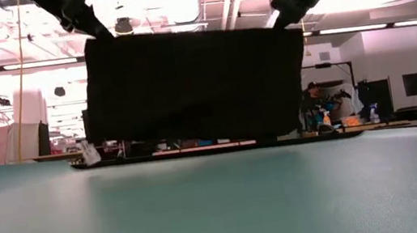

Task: Roll towel into tight, uniform cylinder
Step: Fold the black towel

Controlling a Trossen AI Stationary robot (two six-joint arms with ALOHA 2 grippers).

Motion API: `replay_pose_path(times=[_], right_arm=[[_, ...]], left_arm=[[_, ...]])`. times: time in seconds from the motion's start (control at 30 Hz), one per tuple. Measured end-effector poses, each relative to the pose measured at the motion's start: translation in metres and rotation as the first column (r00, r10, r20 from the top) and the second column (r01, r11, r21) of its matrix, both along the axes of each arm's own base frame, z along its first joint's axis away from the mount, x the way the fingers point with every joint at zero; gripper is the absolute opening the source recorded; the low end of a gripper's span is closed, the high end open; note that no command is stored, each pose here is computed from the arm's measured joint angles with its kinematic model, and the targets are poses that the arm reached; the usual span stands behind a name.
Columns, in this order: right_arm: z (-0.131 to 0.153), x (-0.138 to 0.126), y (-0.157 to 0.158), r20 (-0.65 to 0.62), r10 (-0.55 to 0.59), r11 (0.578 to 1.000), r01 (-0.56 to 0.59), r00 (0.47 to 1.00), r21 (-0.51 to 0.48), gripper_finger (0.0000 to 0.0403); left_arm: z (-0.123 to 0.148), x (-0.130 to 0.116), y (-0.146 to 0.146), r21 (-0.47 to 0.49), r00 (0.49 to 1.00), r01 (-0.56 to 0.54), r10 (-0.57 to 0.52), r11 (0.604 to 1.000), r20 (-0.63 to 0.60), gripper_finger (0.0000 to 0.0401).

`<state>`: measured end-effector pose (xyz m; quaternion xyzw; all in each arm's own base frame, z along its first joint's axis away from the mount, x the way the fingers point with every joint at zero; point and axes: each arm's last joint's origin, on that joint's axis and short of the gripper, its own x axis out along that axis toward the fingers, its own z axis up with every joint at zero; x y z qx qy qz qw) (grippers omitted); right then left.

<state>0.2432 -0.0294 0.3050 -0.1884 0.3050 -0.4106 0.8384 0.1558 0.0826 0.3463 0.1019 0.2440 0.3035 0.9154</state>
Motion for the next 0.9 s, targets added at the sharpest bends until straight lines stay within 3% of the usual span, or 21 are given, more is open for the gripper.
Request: replay_pose_path(times=[0.1,0.2,0.33,0.6,0.77,0.9], right_arm=[[0.002,-0.001,0.007,0.015,-0.021,0.999,0.022,1.0,-0.036,0.0],[0.003,0.001,0.014,-0.056,0.148,0.989,-0.147,0.987,0.02,0.0],[0.008,0.002,0.015,-0.001,0.043,0.999,-0.043,0.999,-0.011,0.0],[0.021,0.004,0.038,0.114,0.096,0.995,-0.1,0.989,0.029,0.0],[0.019,0.001,0.06,0.191,0.16,0.973,-0.187,0.969,0.134,0.0],[0.018,-0.003,0.087,0.246,0.236,0.939,-0.286,0.94,0.191,0.0]], left_arm=[[0.009,0.0,-0.003,0.009,1.0,0.011,-0.011,1.0,0.011,0.0],[0.015,0.0,-0.003,0.034,1.0,0.004,-0.004,0.999,0.005,0.0],[0.013,0.002,-0.002,0.026,1.0,-0.002,0.002,1.0,-0.005,0.0],[0.004,0.001,-0.012,-0.093,0.999,0.013,-0.016,0.996,-0.039,0.0],[0.002,0.007,-0.031,-0.155,0.993,0.112,-0.118,0.981,-0.028,0.0],[0.002,0.009,-0.054,-0.241,0.974,0.226,-0.226,0.944,0.025,0.0]])
